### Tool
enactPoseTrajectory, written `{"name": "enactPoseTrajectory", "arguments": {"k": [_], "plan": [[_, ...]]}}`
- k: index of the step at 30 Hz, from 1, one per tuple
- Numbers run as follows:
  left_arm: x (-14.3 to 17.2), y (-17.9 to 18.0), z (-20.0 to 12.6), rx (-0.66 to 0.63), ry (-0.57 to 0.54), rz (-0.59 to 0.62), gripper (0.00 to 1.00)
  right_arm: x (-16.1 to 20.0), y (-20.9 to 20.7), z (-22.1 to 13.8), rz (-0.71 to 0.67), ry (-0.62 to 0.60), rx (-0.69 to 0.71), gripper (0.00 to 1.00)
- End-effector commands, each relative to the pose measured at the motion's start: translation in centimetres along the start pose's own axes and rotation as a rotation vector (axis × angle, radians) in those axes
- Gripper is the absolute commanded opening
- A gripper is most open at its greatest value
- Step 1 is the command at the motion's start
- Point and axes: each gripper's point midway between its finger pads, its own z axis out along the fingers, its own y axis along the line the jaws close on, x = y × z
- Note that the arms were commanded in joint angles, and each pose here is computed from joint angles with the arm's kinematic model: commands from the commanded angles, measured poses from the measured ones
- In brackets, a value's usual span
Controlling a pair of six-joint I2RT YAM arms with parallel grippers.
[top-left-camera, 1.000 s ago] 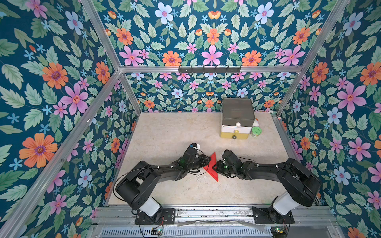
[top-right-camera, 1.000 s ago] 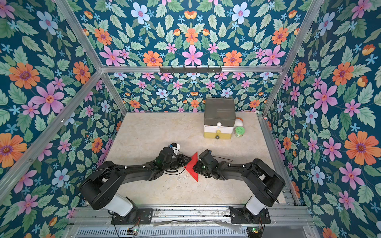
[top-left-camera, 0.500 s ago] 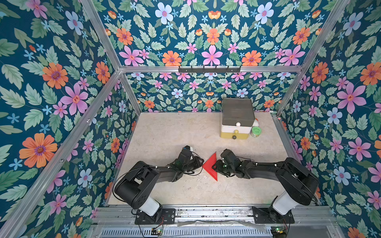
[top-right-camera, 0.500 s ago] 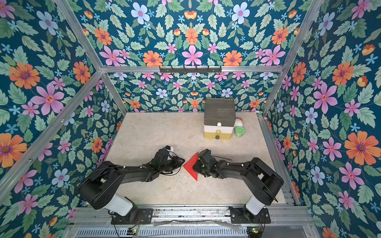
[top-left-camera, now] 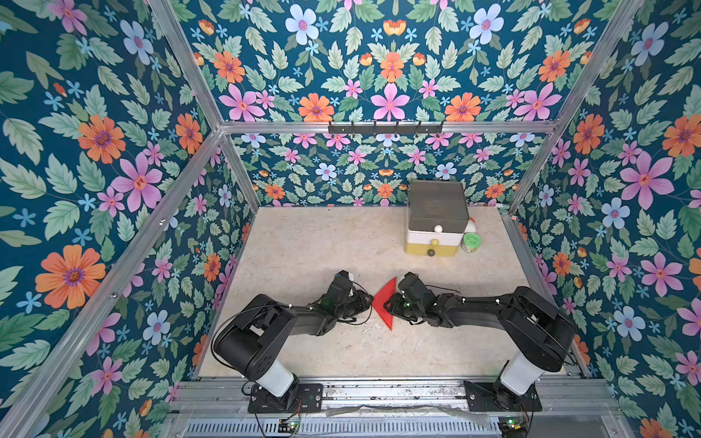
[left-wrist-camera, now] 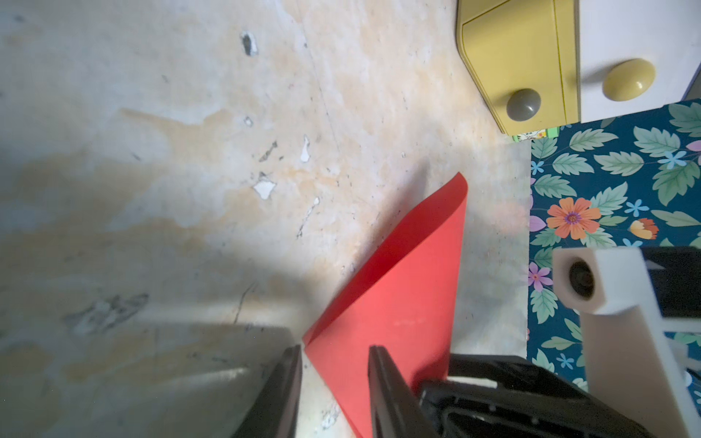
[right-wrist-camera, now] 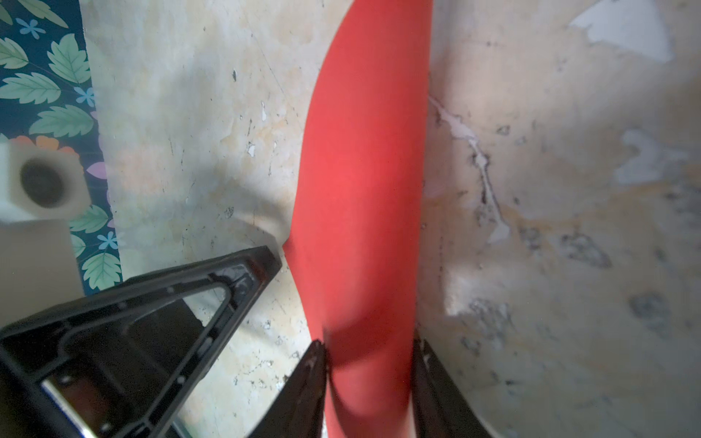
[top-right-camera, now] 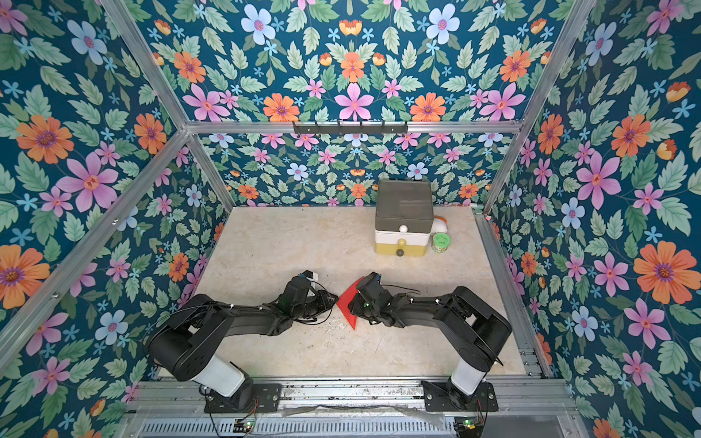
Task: Fold the square paper diagonally
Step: Fold the paper at the center of the board.
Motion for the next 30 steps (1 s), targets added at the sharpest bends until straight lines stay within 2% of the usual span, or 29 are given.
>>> {"name": "enactPoseTrajectory", "arguments": {"k": [1,12,30], "plan": [[-0.2,0.0,-0.1,0.005,-0.009,0.002,0.36,1.8,-4.4,-0.2,0.022,0.056,0.173,0.42],[-1.3,-0.4,-1.1,0.012,-0.038,0.001,0.36,1.5,-4.8,0.3,0.058,0.059,0.202,0.43],[-1.5,-0.3,-0.9,0.013,-0.037,-0.002,0.35,1.9,-5.0,0.5,0.010,0.080,0.218,0.43]]}}
